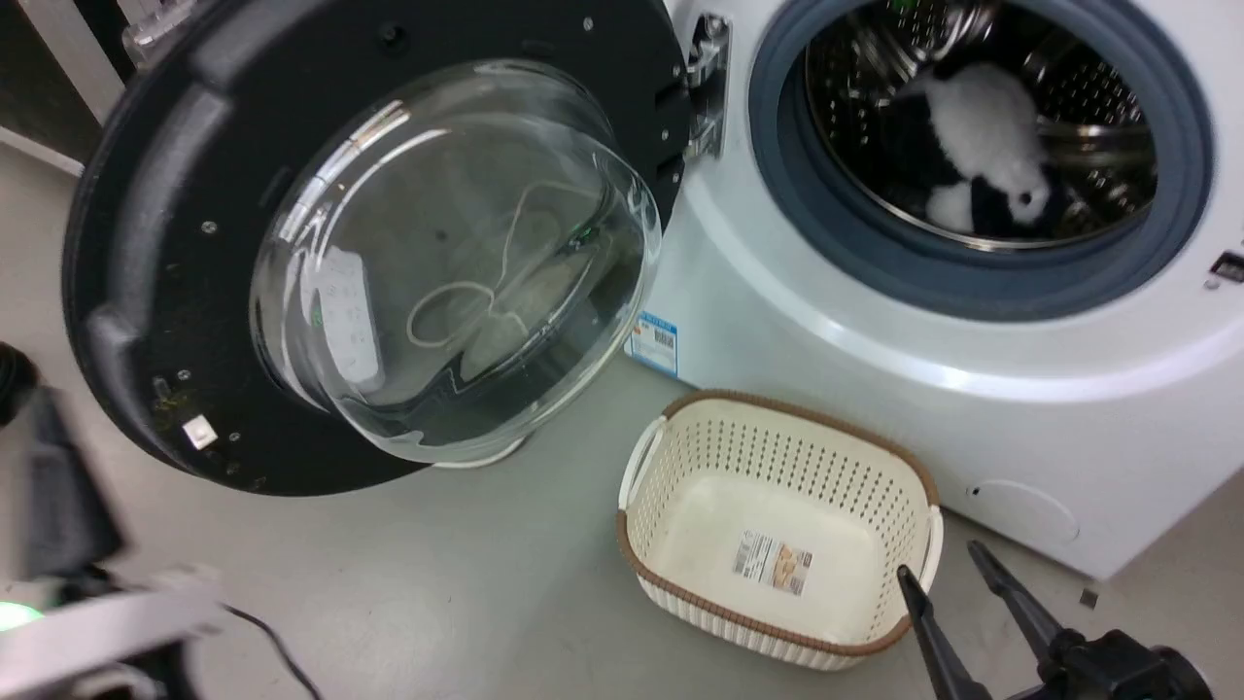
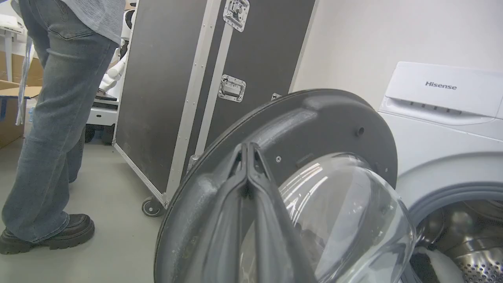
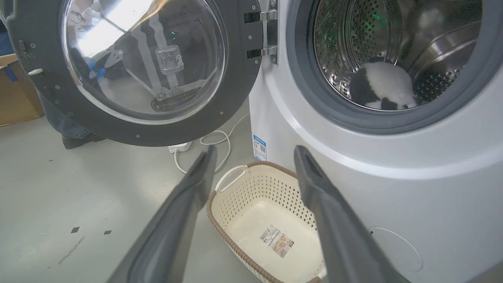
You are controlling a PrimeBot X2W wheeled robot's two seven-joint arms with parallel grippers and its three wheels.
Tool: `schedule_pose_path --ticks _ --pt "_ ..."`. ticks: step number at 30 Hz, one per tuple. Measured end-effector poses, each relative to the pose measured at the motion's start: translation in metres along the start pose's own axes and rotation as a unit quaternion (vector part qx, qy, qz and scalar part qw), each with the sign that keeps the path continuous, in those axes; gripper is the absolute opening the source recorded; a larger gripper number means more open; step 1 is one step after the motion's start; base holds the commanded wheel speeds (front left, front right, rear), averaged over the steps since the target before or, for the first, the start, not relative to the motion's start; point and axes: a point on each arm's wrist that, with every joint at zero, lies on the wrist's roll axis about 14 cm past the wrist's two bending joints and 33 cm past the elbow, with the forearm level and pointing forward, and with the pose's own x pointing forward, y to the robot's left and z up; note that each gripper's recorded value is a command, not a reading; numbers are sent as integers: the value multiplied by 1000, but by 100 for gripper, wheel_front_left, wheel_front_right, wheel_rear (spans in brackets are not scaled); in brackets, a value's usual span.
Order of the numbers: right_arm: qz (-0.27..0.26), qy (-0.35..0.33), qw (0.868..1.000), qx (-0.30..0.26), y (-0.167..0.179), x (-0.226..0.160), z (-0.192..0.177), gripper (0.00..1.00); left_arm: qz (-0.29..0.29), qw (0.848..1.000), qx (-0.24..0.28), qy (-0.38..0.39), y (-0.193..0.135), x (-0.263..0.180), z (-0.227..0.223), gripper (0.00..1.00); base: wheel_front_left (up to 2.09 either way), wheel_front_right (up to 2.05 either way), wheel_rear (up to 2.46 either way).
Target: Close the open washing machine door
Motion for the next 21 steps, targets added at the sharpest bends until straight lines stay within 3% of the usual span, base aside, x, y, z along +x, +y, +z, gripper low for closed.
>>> schedule_pose_path --ticks 7,12,16,17,21 --pt "-9 9 1000 2 -15 -2 -8 100 58 995 -73 -18 38 47 9 0 0 0 0" --pt "-29 12 999 9 -34 -4 -13 100 94 988 -110 44 68 107 1 0 0 0 0" --pt "-37 16 999 10 -41 -8 -17 100 121 971 -163 123 74 120 -30 0 0 0 0" --pt "-44 17 999 11 -47 -9 -18 100 141 954 -204 169 77 124 -48 0 0 0 0" --pt "-56 20 998 14 -56 -12 -21 100 179 923 -241 242 87 124 -72 0 0 0 0"
